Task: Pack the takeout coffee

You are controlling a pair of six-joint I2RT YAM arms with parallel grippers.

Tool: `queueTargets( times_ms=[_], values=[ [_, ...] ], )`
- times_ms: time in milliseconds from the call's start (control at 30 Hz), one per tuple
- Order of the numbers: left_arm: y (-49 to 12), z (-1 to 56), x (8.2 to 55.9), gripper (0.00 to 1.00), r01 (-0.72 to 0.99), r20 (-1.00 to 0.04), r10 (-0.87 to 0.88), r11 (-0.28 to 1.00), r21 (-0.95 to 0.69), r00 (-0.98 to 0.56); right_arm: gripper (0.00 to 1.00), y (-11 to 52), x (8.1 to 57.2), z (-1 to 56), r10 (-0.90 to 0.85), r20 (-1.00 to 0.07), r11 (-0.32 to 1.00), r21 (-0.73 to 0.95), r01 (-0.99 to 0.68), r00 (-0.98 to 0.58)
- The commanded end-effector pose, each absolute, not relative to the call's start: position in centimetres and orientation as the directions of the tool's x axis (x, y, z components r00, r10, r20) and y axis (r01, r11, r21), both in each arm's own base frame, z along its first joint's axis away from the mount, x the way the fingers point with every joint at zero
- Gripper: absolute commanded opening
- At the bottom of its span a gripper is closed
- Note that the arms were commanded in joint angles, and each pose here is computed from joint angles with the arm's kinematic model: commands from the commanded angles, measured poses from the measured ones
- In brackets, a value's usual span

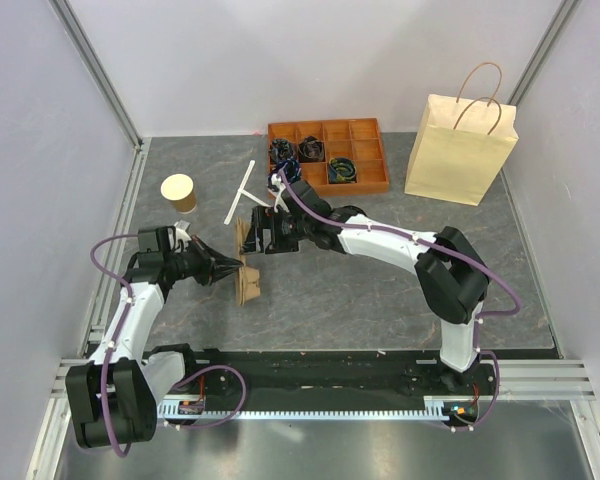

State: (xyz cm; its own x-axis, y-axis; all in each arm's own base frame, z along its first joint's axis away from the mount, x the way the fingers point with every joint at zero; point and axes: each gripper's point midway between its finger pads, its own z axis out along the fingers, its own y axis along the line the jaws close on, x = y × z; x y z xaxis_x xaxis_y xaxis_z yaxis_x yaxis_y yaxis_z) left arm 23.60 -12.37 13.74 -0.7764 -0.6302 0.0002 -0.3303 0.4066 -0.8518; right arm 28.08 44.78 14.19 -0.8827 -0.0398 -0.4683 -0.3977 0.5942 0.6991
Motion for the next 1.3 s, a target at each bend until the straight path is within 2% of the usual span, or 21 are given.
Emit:
queueTargets(
  times_ms=[0,400,1267],
  values=[
    [-12.6,14.6,23.8,0.02,-0.322,0.017,-0.637,0.366,-0.873,-0.771,0.92,45.7,27.5,17.1,-0.025,-0.506,0.532,0.723,-0.440,-0.862],
    [-12.8,14.7,23.6,0.02,-0.320,0.031,-0.630,0.351,-0.880,-0.776,0.87,45.9,28.0,15.6,-0.044,-0.541,0.570,0.677,-0.466,-0.840],
    [-13.3,16.3,24.0,0.02,-0.260,0.015,-0.612,0.313,-0.914,-0.791,0.75,44.9,28.3,11.8,-0.080,-0.543,0.641,0.614,-0.460,-0.836]
  ],
)
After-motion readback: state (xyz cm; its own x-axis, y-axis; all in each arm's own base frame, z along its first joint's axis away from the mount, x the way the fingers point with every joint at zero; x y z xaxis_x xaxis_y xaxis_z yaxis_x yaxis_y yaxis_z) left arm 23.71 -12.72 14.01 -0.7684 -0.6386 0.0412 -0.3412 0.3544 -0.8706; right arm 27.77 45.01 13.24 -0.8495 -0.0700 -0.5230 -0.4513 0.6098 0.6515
